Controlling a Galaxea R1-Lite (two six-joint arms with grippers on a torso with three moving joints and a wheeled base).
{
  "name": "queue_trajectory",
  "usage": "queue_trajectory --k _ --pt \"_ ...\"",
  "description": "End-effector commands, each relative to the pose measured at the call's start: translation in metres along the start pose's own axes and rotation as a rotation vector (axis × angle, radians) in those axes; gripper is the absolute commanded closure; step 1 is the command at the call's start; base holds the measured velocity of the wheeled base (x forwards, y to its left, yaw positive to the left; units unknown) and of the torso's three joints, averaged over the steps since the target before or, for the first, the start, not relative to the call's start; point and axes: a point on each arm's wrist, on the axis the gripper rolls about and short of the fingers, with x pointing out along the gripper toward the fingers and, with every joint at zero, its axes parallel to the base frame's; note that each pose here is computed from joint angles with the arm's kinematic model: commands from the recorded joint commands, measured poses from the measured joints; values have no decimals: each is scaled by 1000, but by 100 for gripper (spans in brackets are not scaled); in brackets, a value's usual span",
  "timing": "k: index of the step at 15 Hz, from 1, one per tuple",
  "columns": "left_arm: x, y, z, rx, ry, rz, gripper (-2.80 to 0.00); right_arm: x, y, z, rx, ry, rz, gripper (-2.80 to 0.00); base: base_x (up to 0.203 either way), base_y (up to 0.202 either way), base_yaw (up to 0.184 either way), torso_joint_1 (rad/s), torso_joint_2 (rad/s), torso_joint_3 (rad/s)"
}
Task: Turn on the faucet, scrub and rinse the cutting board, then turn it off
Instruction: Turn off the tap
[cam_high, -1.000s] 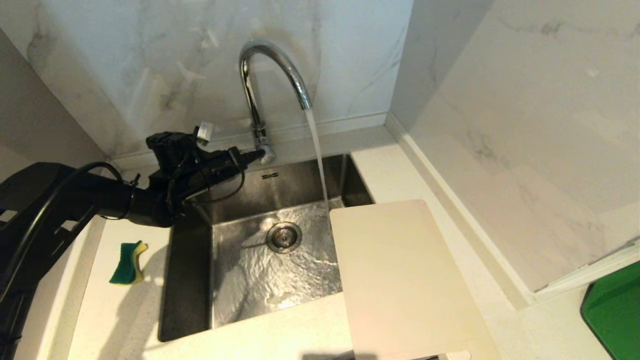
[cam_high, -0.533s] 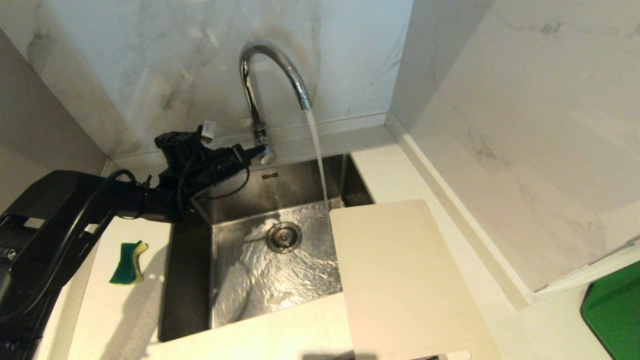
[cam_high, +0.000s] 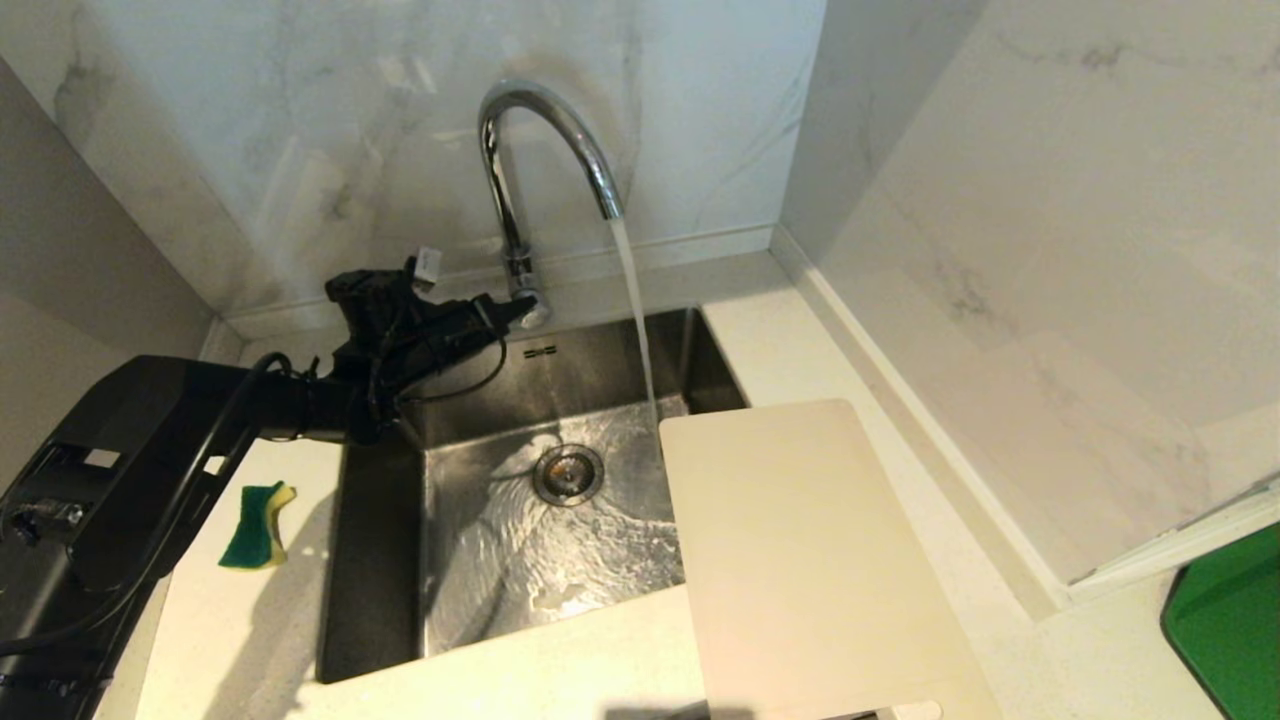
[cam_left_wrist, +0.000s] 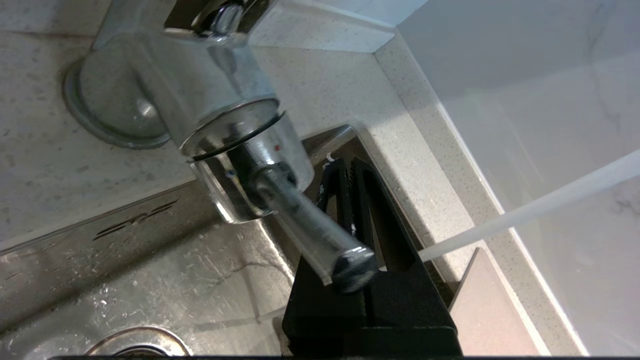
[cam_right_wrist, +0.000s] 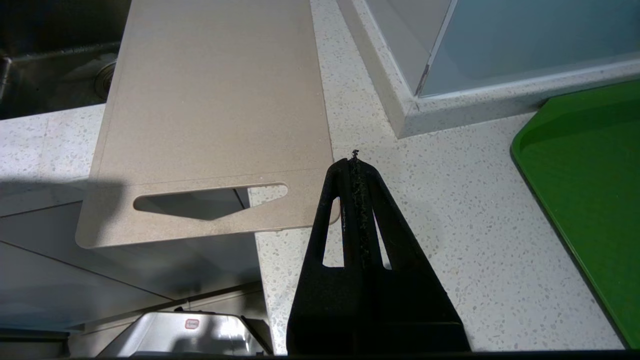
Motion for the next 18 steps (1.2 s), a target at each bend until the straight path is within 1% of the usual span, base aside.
queue_trajectory --k 1,7,11,16,18 --pt "-1 2 1 -1 -5 0 0 0 0 0 -1 1 1 0 0 0 0 0 0 0" --pt "-9 9 14 6 -23 21 0 0 0 0 -1 1 1 0 0 0 0 0 0 0" --pt "-11 14 15 4 -25 29 0 0 0 0 -2 1 1 0 0 0 0 0 0 0" --pt "-12 14 17 2 -28 28 0 0 0 0 -2 0 1 0 0 0 0 0 0 0" --pt "-11 11 18 -2 -26 22 0 0 0 0 -2 0 1 0 0 0 0 0 0 0"
